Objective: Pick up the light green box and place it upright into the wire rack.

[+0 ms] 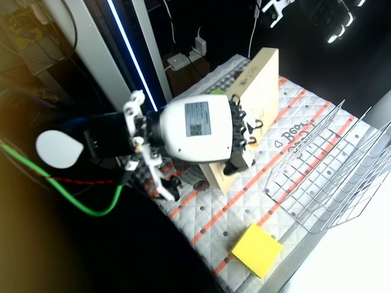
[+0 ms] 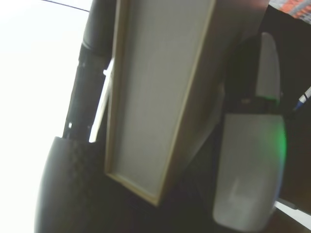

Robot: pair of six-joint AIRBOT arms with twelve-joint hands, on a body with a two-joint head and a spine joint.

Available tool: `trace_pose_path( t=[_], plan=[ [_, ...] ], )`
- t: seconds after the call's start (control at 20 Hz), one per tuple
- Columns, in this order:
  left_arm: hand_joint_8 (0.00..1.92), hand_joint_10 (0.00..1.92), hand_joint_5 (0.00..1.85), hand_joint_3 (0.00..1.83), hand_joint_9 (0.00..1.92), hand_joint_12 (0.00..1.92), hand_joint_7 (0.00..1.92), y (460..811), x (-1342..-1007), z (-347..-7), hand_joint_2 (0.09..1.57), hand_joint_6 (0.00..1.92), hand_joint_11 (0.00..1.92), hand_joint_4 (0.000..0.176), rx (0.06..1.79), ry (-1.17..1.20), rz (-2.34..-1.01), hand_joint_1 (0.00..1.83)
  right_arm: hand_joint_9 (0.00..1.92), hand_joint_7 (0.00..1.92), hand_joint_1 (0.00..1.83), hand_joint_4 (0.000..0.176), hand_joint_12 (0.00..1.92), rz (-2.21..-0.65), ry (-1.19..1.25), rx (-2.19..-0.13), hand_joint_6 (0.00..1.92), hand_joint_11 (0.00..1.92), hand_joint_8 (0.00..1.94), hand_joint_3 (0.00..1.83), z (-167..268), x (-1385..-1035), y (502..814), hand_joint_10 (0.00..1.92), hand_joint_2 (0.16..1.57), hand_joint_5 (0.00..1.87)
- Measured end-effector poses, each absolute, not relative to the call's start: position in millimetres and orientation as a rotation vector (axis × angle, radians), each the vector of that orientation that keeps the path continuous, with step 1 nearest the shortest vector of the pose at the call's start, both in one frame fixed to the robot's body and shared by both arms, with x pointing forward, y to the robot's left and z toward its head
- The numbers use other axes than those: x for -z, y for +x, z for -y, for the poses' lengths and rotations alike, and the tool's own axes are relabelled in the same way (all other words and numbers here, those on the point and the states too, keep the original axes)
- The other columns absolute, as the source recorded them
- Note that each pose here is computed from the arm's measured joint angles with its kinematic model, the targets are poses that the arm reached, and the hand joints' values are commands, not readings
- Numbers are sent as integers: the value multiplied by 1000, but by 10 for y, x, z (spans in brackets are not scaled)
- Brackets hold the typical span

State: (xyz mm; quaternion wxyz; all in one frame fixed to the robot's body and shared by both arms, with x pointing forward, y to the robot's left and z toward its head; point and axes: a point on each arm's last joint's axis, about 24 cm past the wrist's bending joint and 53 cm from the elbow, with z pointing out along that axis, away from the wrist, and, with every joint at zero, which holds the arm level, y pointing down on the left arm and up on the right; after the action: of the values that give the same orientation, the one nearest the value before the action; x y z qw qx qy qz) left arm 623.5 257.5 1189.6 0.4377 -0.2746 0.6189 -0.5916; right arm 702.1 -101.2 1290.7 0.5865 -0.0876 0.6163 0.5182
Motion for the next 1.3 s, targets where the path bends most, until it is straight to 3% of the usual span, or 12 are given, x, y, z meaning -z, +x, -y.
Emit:
trace_pose_path(
  t=[0.05,0.15,0.2,0.25,0.35,0.45,0.55,0.65,0.85,1.0,1.1,1.3],
  plan=[
    [0,0,412,0,310,840,351,6234,-11896,-2573,1166,1,0,110,1471,-682,-1539,479,1569,1429,1302,0,814,-1433,-202,-1215,711,1303,303,0,1005,-12932,7020,31,1013,1078],
    [0,1,421,0,314,863,351,6235,-11896,-2576,1159,1,0,101,1471,-683,-1538,502,1593,1454,1305,0,765,-1427,-201,-1226,718,1339,257,0,994,-12961,7013,23,1014,1063],
    [0,0,420,0,303,834,342,6235,-11896,-2576,1157,1,0,110,1471,-683,-1538,517,1559,1464,1304,0,698,-1426,-198,-1234,748,1325,222,0,991,-12967,7007,5,1016,1055],
    [2,1,425,0,299,817,340,6237,-11893,-2577,1154,4,0,103,1470,-684,-1539,501,1497,1453,1293,0,656,-1423,-203,-1234,723,1262,221,0,975,-12998,7005,0,1014,1083],
    [1,3,435,0,305,819,339,6236,-11891,-2576,1153,7,0,73,1469,-684,-1541,507,1512,1455,1294,0,675,-1394,-201,-1243,737,1318,220,0,973,-13126,7006,8,1015,1073],
    [0,3,436,0,306,820,337,6236,-11889,-2575,1150,6,0,71,1469,-685,-1541,507,1505,1451,1289,0,668,-1354,-206,-1257,763,1312,210,1,968,-13280,6988,4,1017,1067],
    [0,2,436,0,294,795,330,6237,-11889,-2577,1148,3,0,82,1469,-685,-1541,513,1527,1440,1293,0,757,-1322,-219,-1268,776,1280,247,0,957,-13395,6958,7,1022,1049],
    [0,1,438,0,286,762,327,6237,-11889,-2577,1149,2,0,79,1469,-685,-1541,523,1576,1415,1299,0,853,-1295,-232,-1271,747,1263,331,2,948,-13496,6936,20,1020,1052],
    [0,0,449,0,281,742,326,6239,-11885,-2573,1140,4,0,80,1469,-687,-1541,532,1573,1408,1287,0,870,-1249,-244,-1275,839,1301,296,2,950,-13693,6910,16,1028,1025],
    [0,1,434,0,282,747,321,6245,-11871,-2567,1138,0,0,94,1467,-691,-1546,506,1570,1373,1283,0,858,-1220,-243,-1279,892,1322,355,0,965,-13806,6909,7,1040,1000],
    [1,0,434,0,277,709,329,6250,-11880,-2563,1138,0,0,92,1469,-692,-1543,506,1575,1372,1284,0,867,-1219,-235,-1271,895,1346,361,0,978,-13825,6954,7,1039,999],
    [0,1,440,4,272,715,315,6248,-11858,-2543,1152,0,0,63,1472,-693,-1548,509,1588,1370,1287,0,825,-1222,-220,-1251,851,1415,381,0,942,-13890,7065,3,1035,1017]
  ],
)
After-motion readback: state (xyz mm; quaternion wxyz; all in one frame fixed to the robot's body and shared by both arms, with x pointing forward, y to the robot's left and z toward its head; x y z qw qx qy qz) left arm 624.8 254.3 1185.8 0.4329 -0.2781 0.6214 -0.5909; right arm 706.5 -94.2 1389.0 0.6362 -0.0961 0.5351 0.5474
